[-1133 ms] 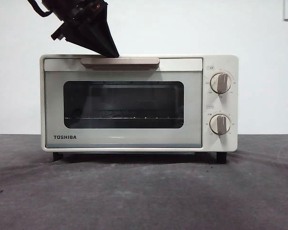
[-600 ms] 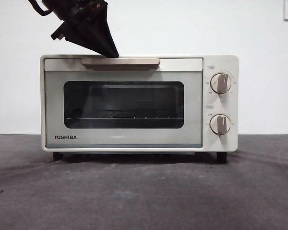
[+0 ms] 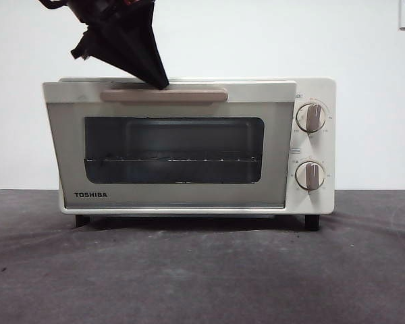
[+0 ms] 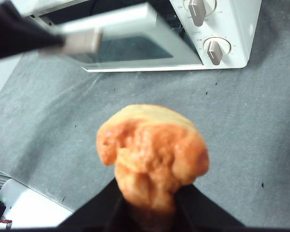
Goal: The left arm flap open the oven, the right arm pick bread and place it into oven, the left arm flap close the oven
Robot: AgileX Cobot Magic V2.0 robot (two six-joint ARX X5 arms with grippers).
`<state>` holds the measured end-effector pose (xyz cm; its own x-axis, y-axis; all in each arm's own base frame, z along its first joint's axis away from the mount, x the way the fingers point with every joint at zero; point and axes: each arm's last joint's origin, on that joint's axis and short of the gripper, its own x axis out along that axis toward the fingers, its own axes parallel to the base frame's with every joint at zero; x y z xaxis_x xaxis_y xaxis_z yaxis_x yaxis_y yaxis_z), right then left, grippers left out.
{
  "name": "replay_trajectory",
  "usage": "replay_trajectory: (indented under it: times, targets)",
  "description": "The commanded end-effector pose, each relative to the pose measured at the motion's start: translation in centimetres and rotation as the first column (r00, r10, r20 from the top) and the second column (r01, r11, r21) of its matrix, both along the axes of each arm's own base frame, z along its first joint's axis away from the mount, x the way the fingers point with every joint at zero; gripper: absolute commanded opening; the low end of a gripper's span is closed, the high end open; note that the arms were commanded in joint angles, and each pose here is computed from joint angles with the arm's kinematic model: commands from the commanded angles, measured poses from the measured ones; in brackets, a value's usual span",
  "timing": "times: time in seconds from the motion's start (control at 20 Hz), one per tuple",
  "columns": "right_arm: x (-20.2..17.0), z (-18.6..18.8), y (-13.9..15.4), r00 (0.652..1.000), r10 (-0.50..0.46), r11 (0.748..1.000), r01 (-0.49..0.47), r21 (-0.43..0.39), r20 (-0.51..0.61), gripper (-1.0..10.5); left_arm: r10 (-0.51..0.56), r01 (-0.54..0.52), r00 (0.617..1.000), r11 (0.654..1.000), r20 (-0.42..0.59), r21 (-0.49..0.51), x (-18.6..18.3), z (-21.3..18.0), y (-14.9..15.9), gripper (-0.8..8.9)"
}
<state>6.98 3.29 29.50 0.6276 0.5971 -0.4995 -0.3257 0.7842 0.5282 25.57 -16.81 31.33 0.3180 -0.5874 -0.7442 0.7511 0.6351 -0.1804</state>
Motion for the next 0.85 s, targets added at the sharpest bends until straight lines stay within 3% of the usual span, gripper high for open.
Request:
replay_trajectory:
  times: [0.05,0.5,0.85]
  targets:
    - [0.0,0.2,0.0,1.0,0.003,1.0,-0.003,0.012,0.004,0.6,0.01,-0.007,0.999,0.997,-0.049,0.074,0.4,-1.6,-0.1,0.16]
    - [0.0,0.2,0.0,1.0,0.003,1.0,-0.003,0.012,0.005,0.6,-0.012,0.019,0.996,0.996,-0.085,0.087,-0.6,-1.8,-0.8,0.16]
    - [0.0,0.2,0.0,1.0,0.003,1.0,-0.003,0.011,0.006,0.6,-0.016,0.023,0.996,0.996,-0.089,0.081,-1.9,-4.1,-1.9,0.16]
